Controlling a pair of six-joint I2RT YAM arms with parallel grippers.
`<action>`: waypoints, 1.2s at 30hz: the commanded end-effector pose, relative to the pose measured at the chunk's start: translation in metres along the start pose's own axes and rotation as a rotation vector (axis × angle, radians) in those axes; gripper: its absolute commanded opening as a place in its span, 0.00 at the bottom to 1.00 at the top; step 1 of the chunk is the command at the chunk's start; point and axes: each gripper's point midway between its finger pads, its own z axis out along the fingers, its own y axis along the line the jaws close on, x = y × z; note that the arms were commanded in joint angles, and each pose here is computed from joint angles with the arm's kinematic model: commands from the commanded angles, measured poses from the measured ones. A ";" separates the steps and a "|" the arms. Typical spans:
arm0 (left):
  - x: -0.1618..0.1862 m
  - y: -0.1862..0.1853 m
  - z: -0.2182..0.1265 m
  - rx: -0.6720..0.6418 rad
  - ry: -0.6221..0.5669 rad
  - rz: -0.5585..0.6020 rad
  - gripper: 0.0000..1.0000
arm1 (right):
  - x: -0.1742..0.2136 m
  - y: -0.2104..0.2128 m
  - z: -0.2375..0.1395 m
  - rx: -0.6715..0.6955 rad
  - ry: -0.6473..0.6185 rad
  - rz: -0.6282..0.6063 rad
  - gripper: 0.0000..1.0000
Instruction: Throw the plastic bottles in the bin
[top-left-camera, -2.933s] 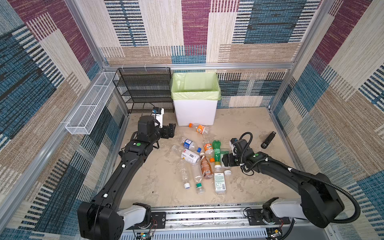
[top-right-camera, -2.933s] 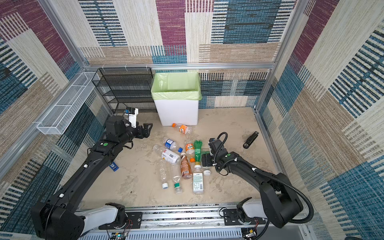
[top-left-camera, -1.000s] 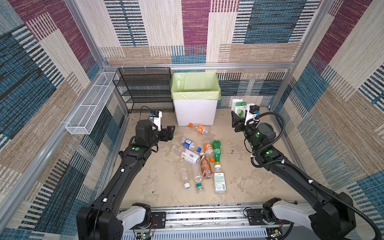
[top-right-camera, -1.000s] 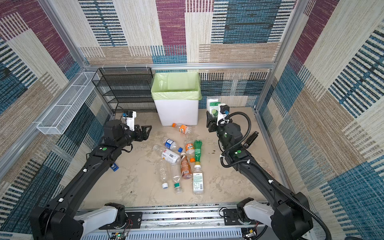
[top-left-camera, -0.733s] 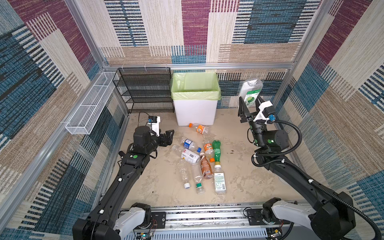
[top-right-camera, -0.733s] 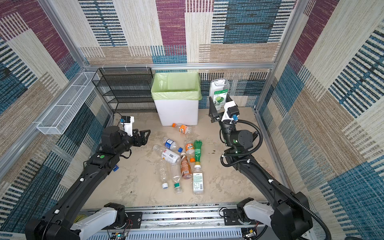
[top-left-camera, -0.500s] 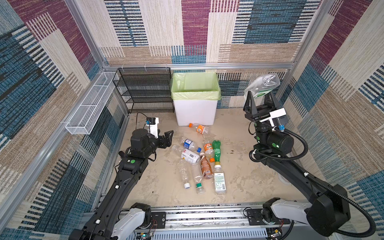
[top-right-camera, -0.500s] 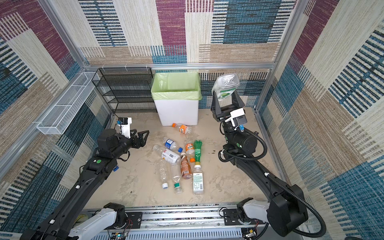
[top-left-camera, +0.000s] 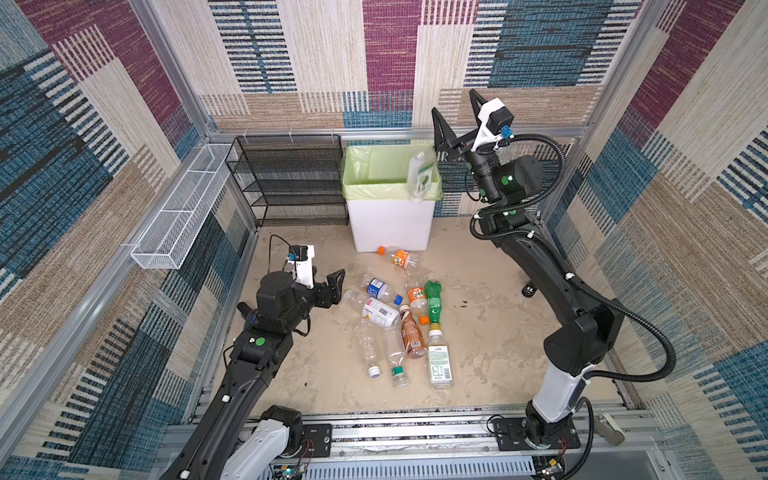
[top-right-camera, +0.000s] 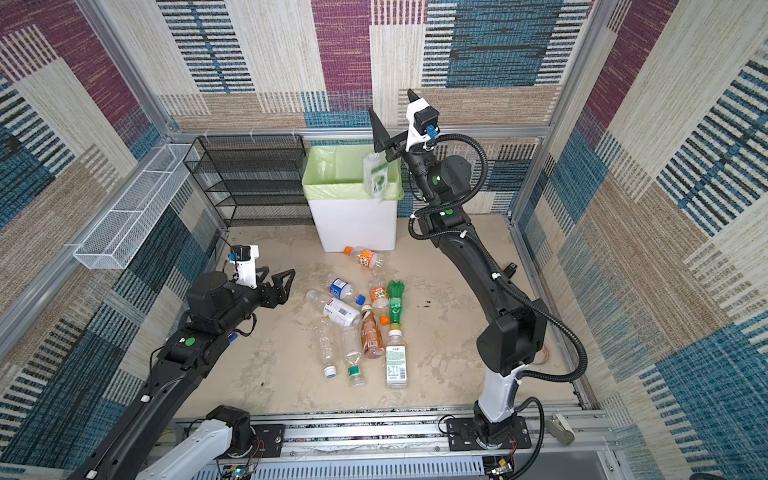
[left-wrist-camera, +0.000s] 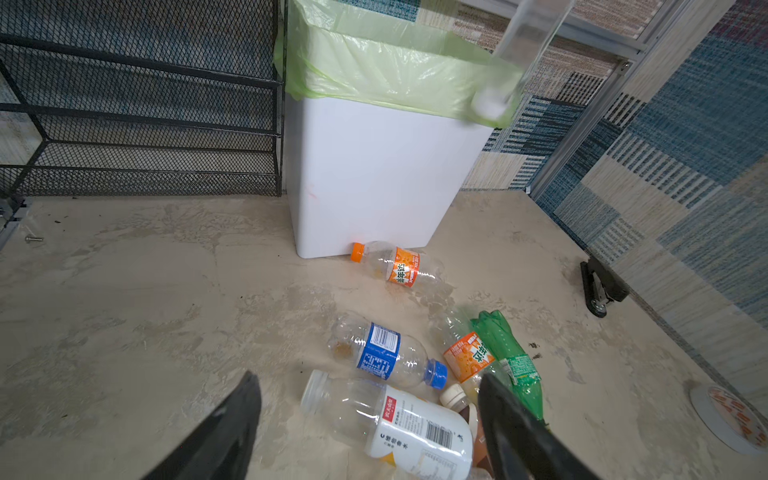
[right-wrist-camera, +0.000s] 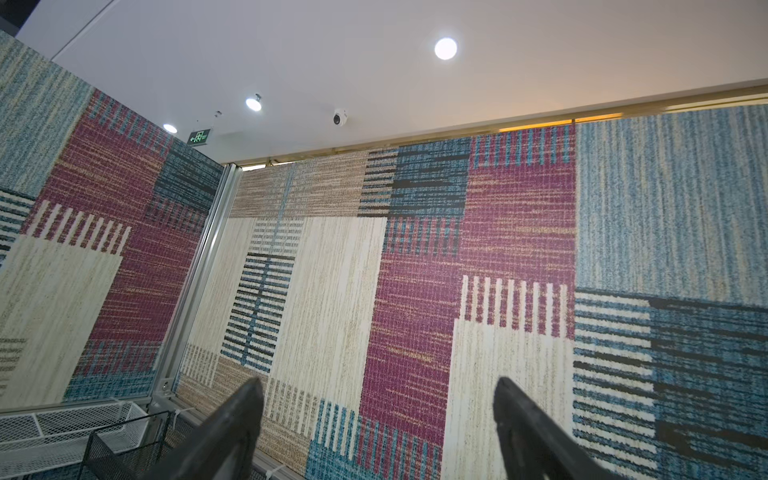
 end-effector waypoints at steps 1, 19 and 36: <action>0.005 0.005 -0.001 -0.022 0.006 0.007 0.83 | 0.016 0.001 -0.001 -0.028 0.094 0.058 0.87; 0.072 0.027 0.040 -0.108 0.247 -0.181 0.86 | 0.154 -0.041 -0.143 0.206 0.755 0.155 0.91; 0.096 0.003 0.037 0.018 0.417 -0.214 0.85 | 0.241 -0.126 -0.436 0.903 1.308 0.402 0.91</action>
